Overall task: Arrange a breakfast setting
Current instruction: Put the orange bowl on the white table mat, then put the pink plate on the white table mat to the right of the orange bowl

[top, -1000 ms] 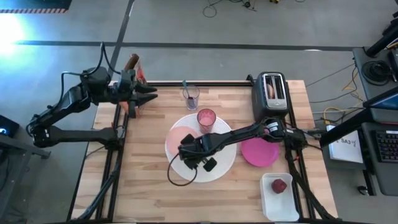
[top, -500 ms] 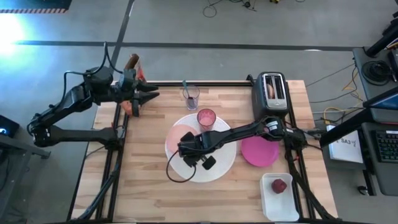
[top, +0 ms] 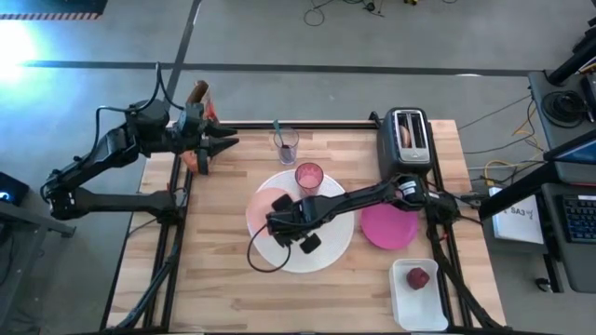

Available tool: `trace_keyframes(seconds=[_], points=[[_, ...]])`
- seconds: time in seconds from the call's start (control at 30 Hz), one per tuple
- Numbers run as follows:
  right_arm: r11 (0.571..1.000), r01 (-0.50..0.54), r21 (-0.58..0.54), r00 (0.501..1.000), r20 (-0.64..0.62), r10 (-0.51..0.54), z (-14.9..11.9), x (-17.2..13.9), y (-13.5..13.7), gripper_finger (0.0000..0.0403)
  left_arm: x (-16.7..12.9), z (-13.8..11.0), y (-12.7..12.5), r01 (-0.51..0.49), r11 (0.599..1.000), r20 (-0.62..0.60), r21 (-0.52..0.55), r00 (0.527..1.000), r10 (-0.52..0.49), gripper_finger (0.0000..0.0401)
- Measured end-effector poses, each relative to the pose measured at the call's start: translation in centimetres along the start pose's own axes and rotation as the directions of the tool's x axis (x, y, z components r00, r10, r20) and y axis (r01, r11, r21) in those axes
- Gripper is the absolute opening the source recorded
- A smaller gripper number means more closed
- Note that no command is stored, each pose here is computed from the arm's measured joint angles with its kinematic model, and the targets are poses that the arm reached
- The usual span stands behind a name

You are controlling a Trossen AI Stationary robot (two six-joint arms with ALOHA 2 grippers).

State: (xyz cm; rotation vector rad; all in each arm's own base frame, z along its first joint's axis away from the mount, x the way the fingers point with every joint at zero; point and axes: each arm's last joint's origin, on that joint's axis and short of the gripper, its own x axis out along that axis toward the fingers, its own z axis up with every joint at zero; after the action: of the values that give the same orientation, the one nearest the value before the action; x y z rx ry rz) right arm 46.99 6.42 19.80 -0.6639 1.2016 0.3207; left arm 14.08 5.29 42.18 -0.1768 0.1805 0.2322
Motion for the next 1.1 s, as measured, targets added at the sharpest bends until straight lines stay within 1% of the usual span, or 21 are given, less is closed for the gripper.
trace_keyframes(seconds=[0.1,0.23,0.4,0.5,0.6,0.67,0.7,0.77,0.87,0.93,1.03,1.1], points=[[0.999,0.025,0.034,1.0,0.005,-0.025,0.4,-0.9,-0.2,0.0117,0.0,0.0,0.0,0.0,1.0,0.0,0.0,1.0,0.0,0.0107],[0.996,0.031,0.087,0.999,0.024,-0.033,1.1,-3.5,-0.6,0.0117,0.0,0.0,0.0,0.0,1.0,0.0,0.01,1.0,0.0,0.0107],[0.982,-0.003,0.187,0.999,-0.045,0.011,0.6,-5.4,-0.7,0.0118,0.0,0.0,0.0,0.0,1.0,-0.001,0.011,1.0,0.0,0.0107],[0.951,-0.028,0.308,0.988,-0.134,0.073,-0.2,-6.6,-0.4,0.0118,0.0,0.0,0.0,0.001,1.0,-0.003,0.009,1.0,-0.001,0.0107],[0.895,-0.071,0.441,0.962,-0.206,0.178,-1.0,-7.2,0.3,0.0115,0.0,-0.1,0.0,0.001,1.0,-0.009,0.007,1.0,-0.001,0.0107],[0.862,-0.093,0.499,0.937,-0.25,0.245,-1.4,-7.3,1.1,0.0114,0.0,-0.2,0.0,-0.001,1.0,-0.022,0.004,1.0,0.001,0.0107],[0.854,-0.093,0.513,0.925,-0.274,0.265,-1.5,-7.4,1.6,0.0114,0.0,-0.3,0.0,-0.001,1.0,-0.026,0.004,1.0,0.001,0.0107],[0.849,-0.093,0.52,0.918,-0.286,0.276,-1.5,-7.6,2.7,0.0115,0.0,-0.3,0.0,-0.002,1.0,-0.034,0.002,0.999,0.002,0.0107],[0.842,-0.122,0.526,0.913,-0.273,0.303,-1.7,-8.9,4.1,0.012,0.0,-0.5,0.0,-0.003,1.0,-0.046,0.0,0.999,0.003,0.0107],[0.83,-0.111,0.547,0.914,-0.272,0.301,-2.3,-10.0,4.8,0.0122,-0.1,-0.5,0.1,-0.004,1.0,-0.054,0.001,0.999,0.004,0.0107],[0.797,-0.074,0.599,0.921,-0.266,0.286,-3.7,-10.7,5.7,0.0123,-0.2,-0.5,0.0,-0.003,1.0,-0.051,0.015,0.999,0.003,0.0107],[0.762,-0.043,0.646,0.933,-0.246,0.261,-4.9,-11.0,6.4,0.0123,-0.2,-0.5,0.0,-0.002,1.0,-0.05,0.023,0.999,0.003,0.0107]])
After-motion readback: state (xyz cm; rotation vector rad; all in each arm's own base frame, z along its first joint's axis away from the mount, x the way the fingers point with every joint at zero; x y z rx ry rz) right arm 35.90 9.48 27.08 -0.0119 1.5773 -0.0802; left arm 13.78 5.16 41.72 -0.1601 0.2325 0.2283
